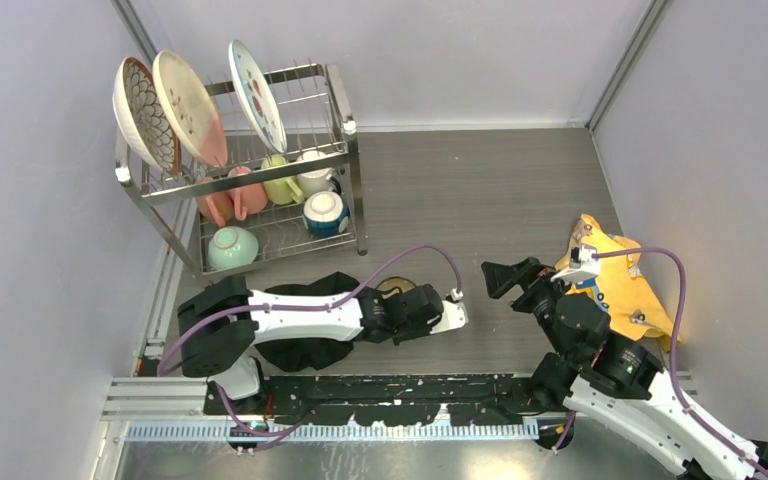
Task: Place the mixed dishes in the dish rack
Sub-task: Pick up the bowl from the center of the board.
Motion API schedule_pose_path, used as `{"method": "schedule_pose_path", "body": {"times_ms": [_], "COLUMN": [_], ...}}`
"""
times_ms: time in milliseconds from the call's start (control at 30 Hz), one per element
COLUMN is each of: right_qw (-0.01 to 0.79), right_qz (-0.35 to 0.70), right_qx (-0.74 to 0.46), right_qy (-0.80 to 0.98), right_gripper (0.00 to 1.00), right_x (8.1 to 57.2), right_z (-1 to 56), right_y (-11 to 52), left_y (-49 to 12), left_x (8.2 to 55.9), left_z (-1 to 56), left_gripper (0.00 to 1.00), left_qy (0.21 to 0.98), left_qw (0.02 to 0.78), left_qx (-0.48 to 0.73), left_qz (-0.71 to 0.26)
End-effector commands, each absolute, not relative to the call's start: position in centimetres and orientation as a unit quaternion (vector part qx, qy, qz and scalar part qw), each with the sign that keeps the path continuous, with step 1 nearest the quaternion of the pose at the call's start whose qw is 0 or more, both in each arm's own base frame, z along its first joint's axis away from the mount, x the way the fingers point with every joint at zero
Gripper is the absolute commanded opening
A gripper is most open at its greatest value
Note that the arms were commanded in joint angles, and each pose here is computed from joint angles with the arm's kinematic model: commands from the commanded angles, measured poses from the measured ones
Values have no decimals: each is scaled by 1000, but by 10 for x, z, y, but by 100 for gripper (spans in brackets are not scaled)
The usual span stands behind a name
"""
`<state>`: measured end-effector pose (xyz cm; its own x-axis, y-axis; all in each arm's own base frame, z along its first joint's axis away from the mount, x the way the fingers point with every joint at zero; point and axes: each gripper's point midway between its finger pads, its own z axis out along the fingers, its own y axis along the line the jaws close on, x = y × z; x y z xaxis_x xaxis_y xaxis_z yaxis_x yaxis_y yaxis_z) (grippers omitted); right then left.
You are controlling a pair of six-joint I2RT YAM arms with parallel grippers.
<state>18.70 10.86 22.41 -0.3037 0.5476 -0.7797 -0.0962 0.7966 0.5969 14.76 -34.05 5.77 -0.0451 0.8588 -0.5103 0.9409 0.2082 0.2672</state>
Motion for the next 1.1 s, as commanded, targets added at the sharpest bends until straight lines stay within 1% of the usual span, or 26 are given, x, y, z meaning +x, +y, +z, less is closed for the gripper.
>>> {"method": "schedule_pose_path", "body": {"times_ms": [0,200,533,733,933,1067], "right_qw": [578,576,575,573,572,572], "right_qz": [285,287,289,292,295,296], "right_qx": [167,167,168,169,168,168], "right_qy": [746,747,747,747,747,747], "right_gripper": [100,100,100,100,99,100], "right_x": [188,189,189,189,188,188], "right_z": [228,227,224,223,225,225], "right_y": [104,106,107,108,109,108], "left_y": [-353,-356,-366,-369,-357,-335], "left_x": [147,151,151,158,175,196], "left_z": [72,81,115,140,176,203], "left_gripper": [16,0,0,0,0,0], "left_qy": [712,720,725,736,756,761], "left_qw": [312,330,374,408,433,463], "left_qx": [624,605,563,510,405,300], "left_qz": [-80,-86,-132,-180,-277,-340]}}
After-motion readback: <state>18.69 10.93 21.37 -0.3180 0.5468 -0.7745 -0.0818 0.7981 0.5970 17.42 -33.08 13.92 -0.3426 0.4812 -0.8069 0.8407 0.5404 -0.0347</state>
